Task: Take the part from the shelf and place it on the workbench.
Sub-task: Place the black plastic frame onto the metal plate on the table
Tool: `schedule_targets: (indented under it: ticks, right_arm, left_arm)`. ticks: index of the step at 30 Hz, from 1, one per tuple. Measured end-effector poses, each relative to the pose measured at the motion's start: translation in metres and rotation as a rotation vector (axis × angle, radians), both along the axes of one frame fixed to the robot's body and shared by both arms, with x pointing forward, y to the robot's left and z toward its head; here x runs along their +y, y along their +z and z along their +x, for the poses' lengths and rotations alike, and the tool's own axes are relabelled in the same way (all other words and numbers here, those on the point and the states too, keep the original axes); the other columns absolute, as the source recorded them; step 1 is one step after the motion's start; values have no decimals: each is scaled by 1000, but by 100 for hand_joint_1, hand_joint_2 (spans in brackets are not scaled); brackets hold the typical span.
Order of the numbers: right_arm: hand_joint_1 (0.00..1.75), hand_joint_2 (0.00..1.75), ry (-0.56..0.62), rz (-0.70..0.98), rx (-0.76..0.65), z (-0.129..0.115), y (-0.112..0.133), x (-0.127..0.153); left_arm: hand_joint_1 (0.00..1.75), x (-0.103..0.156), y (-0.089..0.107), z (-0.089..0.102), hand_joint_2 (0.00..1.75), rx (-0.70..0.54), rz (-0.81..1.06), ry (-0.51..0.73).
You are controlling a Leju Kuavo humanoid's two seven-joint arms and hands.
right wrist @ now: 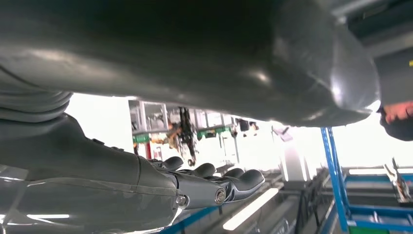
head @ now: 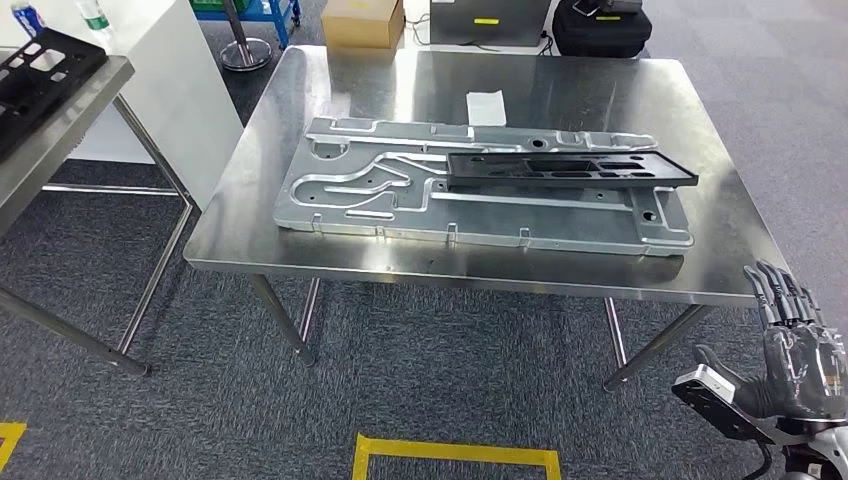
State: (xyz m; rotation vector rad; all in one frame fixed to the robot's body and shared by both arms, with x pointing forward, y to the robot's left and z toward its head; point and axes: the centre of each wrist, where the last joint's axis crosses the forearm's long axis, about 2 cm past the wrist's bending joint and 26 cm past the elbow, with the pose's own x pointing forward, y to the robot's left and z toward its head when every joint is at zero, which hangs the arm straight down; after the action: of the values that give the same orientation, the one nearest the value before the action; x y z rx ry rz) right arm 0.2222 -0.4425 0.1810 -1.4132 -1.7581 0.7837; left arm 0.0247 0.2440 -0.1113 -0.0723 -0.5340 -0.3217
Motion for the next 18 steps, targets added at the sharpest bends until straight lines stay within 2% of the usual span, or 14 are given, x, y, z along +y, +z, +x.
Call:
schedule_targets:
  ticks: [10,18]
  right_arm:
    - [0,0,-11,21,3,-9,-8,4]
    - [0,0,10,25,-23,-19,-17,22]
  left_arm:
    - [0,1,0,2,0,-1,9,4]
    - [0,2,0,2,0,-4,25,17]
